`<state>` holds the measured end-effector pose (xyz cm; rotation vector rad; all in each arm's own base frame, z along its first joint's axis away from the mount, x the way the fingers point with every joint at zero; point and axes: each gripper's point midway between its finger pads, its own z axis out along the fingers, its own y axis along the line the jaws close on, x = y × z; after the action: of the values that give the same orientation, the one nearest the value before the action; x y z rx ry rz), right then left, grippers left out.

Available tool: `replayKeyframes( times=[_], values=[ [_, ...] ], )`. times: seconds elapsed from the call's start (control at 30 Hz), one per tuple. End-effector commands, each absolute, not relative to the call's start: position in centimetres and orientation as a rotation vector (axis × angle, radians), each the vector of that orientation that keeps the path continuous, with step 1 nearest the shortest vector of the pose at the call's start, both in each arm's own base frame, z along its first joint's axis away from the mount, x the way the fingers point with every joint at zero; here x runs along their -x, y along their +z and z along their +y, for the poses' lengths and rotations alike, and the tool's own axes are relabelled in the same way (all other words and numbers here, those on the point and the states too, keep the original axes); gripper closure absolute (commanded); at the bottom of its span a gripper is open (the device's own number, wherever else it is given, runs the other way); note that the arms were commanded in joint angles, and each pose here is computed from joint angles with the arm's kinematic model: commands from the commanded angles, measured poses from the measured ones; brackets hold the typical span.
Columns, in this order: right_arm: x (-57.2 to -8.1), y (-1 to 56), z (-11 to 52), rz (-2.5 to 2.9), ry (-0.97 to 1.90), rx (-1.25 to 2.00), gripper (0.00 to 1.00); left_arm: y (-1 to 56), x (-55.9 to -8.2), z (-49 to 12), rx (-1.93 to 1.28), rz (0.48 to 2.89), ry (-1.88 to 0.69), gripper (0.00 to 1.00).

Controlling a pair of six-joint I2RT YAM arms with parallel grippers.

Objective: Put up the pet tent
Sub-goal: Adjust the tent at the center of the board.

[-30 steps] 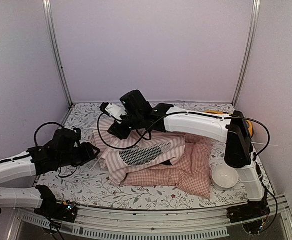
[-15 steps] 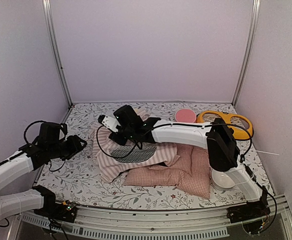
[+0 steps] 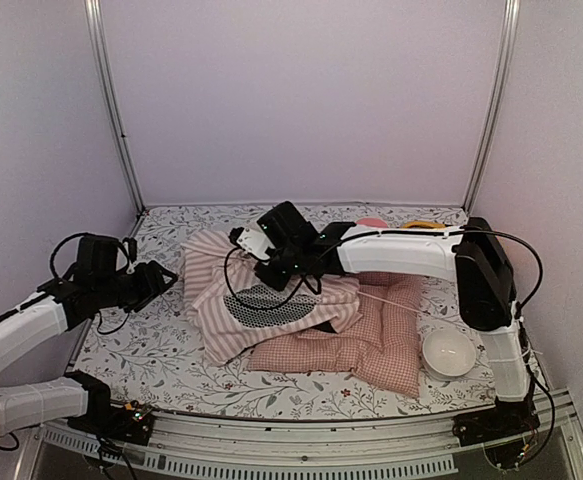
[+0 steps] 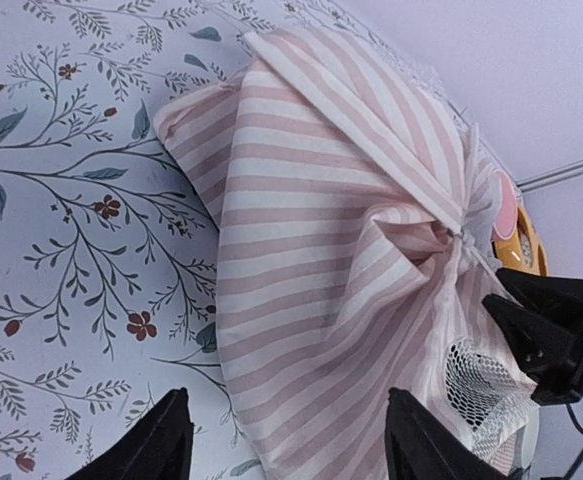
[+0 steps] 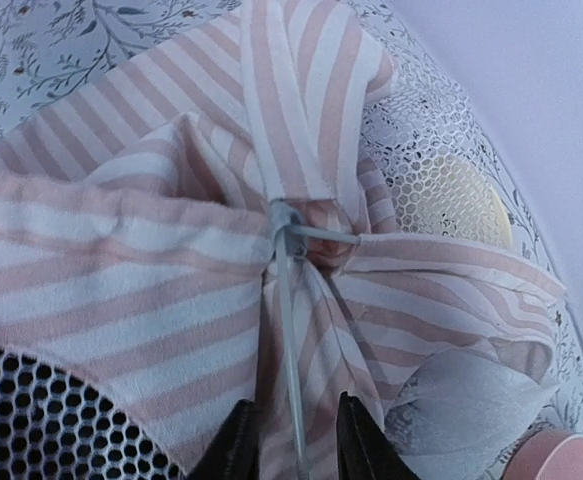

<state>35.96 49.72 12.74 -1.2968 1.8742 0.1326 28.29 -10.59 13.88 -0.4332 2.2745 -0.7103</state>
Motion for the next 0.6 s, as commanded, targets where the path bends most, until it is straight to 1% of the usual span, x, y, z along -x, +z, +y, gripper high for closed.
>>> replayKeyframes(
  times=[0.0,0.1,0.17,0.23,0.37,0.57],
  values=[
    [-34.6,16.7,46.7,1.878,0.189,1.244,0.82,12.8,-28.5,-10.7,0.463,2.28,-0.74,0.33],
    [-33.3,17.9,44.8,1.872,0.259,1.234,0.96,13.0,-29.4,-10.9,0.463,2.277,-0.743,0.34],
    [-32.4,18.7,44.0,1.85,0.283,1.244,1.0,12.9,-30.1,-10.9,0.473,2.283,-0.729,0.35],
    [-31.8,20.3,43.6,1.815,0.315,1.244,1.0,12.9,-30.9,-11.1,0.478,2.283,-0.727,0.37],
    [-30.8,23.7,43.5,1.765,0.422,1.228,1.0,13.8,-32.8,-11.5,0.45,2.255,-0.734,0.39],
    [-29.2,23.3,42.3,1.813,0.463,1.291,1.0,14.3,-36.2,-11.4,0.478,2.27,-0.783,0.4]
  ],
)
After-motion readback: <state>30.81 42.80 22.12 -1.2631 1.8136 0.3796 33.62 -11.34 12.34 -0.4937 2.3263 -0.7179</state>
